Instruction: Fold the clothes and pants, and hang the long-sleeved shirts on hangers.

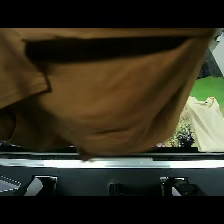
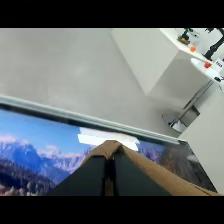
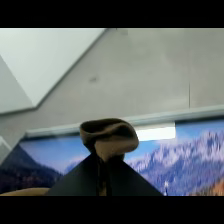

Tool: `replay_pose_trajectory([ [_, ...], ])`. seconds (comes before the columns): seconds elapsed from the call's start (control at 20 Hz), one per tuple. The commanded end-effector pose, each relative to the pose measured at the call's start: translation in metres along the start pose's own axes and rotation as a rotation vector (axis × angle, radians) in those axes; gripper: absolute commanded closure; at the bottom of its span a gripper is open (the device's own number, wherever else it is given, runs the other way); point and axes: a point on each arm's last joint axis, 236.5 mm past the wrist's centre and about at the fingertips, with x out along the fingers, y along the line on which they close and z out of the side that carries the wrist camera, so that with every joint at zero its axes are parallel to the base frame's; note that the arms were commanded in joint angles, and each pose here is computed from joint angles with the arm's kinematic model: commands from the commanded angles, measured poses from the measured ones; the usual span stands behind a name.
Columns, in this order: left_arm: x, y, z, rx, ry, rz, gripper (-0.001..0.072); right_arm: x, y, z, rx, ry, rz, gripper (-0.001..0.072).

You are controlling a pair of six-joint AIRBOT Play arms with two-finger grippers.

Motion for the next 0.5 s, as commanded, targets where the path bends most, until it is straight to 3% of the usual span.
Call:
replay_pose_trajectory([
  [0.0, 0.069, 0.095, -0.056, -0.107, 0.234, 0.065, 0.0689, 0.104, -0.054, -0.119, 0.173, 0.411, -0.105, 0.0683],
  [0.2, 0.201, 0.210, -0.227, -0.129, 0.582, 0.180, 0.0689, 0.206, -0.132, -0.270, 0.287, 0.746, -0.242, 0.0682],
  [0.35, 0.278, 0.267, -0.338, -0.199, 0.701, 0.233, 0.0689, 0.260, -0.181, -0.356, 0.347, 0.810, -0.309, 0.0682],
  [0.45, 0.318, 0.281, -0.373, -0.251, 0.707, 0.222, 0.0689, 0.287, -0.205, -0.390, 0.384, 0.779, -0.337, 0.0682],
])
